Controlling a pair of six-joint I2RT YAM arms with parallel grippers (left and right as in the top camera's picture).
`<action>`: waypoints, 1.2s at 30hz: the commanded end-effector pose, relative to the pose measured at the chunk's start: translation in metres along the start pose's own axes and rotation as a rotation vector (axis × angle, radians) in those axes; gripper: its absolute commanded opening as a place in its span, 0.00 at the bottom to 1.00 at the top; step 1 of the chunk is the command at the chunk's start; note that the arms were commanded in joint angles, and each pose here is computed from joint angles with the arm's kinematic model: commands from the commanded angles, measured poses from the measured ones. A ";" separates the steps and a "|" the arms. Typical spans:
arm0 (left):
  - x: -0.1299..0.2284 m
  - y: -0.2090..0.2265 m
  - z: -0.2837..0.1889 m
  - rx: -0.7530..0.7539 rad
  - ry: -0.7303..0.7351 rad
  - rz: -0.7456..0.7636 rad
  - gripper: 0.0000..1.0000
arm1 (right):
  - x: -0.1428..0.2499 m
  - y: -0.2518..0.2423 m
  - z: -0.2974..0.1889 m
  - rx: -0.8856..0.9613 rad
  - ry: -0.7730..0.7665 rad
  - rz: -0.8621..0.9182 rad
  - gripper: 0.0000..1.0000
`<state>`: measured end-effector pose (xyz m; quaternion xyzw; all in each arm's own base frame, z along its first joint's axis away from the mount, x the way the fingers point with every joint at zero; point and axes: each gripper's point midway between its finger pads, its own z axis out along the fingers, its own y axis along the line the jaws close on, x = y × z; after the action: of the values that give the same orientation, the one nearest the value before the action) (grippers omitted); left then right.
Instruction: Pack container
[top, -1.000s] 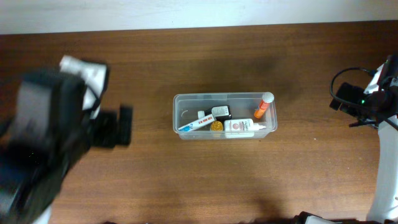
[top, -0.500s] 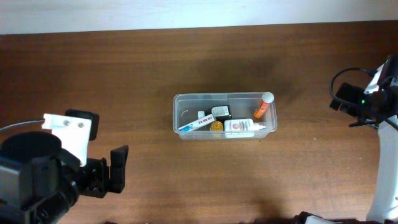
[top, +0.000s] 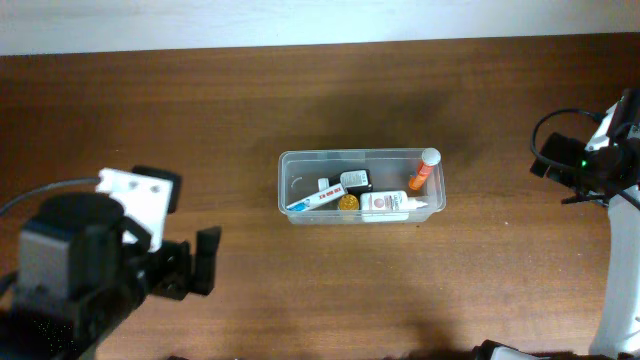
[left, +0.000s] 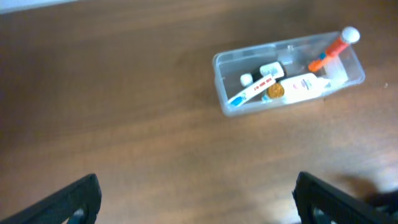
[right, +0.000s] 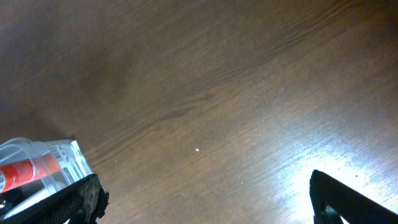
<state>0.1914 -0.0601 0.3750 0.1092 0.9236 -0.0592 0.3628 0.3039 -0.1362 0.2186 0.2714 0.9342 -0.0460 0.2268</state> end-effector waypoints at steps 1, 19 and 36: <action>-0.001 -0.017 0.028 0.093 -0.009 0.236 0.99 | -0.005 0.000 -0.003 -0.002 -0.015 0.008 0.98; 0.044 0.018 0.106 -0.013 -0.478 0.191 0.99 | -0.005 0.000 -0.003 -0.002 -0.015 0.008 0.98; 0.057 0.035 0.143 -0.180 -0.792 0.350 0.99 | -0.005 0.000 -0.003 -0.002 -0.015 0.009 0.98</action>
<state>0.2575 -0.0471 0.2330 0.1971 0.6949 0.0293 0.6909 0.3040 -0.1363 0.2190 0.2714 0.9341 -0.0462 0.2274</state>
